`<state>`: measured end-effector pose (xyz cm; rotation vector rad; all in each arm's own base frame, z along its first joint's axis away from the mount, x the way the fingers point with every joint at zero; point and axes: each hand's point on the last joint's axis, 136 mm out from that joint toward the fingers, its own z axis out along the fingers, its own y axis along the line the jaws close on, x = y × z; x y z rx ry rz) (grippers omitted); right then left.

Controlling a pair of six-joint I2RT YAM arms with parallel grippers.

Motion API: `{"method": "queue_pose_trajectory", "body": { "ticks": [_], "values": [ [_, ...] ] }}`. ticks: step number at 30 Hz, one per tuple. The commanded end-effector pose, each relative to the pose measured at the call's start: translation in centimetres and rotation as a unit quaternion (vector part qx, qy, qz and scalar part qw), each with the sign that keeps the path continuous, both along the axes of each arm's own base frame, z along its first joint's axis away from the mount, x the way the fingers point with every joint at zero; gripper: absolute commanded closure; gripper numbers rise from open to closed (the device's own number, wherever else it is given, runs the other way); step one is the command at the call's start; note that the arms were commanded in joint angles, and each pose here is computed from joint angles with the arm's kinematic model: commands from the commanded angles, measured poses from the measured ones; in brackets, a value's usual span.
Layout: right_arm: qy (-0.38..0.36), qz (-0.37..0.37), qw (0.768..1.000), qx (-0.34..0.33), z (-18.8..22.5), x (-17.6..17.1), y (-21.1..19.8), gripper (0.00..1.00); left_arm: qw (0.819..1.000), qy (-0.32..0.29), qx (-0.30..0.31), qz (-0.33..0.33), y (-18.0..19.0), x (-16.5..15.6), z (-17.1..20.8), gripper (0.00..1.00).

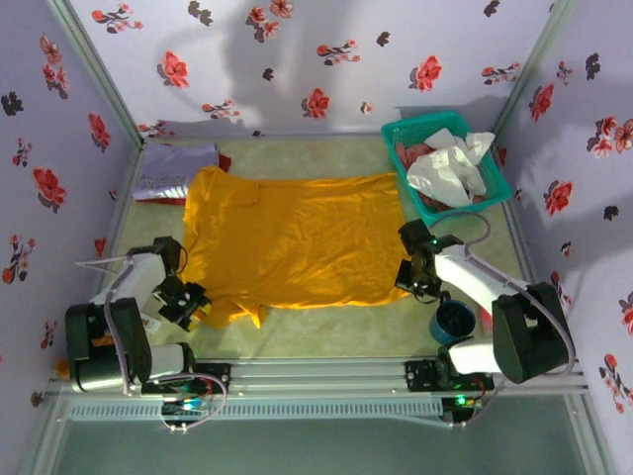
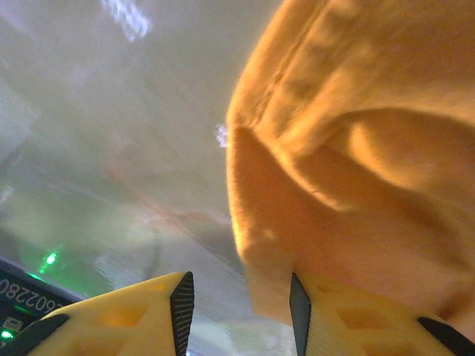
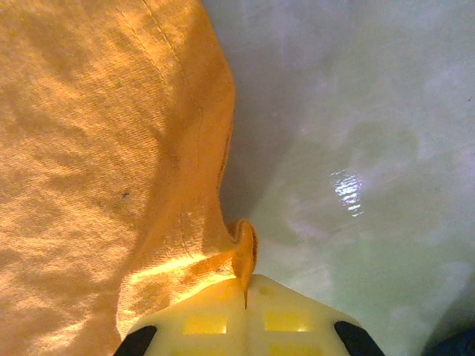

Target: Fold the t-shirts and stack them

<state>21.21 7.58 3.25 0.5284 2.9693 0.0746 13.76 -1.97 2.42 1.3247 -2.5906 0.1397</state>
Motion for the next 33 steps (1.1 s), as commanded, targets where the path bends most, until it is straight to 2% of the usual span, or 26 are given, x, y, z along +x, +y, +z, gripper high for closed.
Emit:
{"method": "queue_pose_trajectory", "body": {
  "ticks": [1, 4, 7, 13, 17, 22, 28, 33],
  "values": [
    [-0.010, 0.000, 1.000, 0.000, 1.3, 0.3, -0.2, 1.00, 1.000, -0.002, 0.022, 0.021, 0.3, -0.2, -0.4, 0.60],
    [-0.013, 0.002, 1.000, 0.001, 1.7, 0.5, -0.1, 1.00, 0.999, -0.005, 0.014, 0.031, -0.1, -0.5, -1.4, 0.64],
    [-0.019, 0.002, 1.000, 0.003, 2.3, 0.4, -0.1, 1.00, 0.999, -0.033, 0.015, 0.030, -0.1, 0.7, -1.9, 0.74],
    [-0.042, -0.001, 0.999, 0.012, 4.0, -0.3, -0.4, 1.00, 0.993, -0.108, 0.036, 0.031, 0.4, 2.9, 0.5, 0.99],
    [-0.051, -0.004, 0.999, 0.014, 4.8, -0.8, -0.6, 1.00, 0.987, -0.151, 0.055, 0.028, 1.1, 3.7, 3.0, 1.00],
    [-0.058, -0.011, 0.998, 0.017, 5.7, -1.4, -0.9, 1.00, 0.985, -0.161, 0.066, 0.003, 1.4, 3.3, 5.9, 1.00],
    [-0.040, -0.028, 0.999, 0.015, 5.7, -3.9, -1.7, 1.00, 0.964, -0.249, 0.082, 0.053, 2.0, 2.9, 10.1, 1.00],
    [-0.043, -0.028, 0.998, 0.023, 6.0, -4.7, -1.3, 1.00, 0.964, -0.232, 0.123, 0.047, 3.4, 0.6, 11.3, 1.00]
  ]
}}
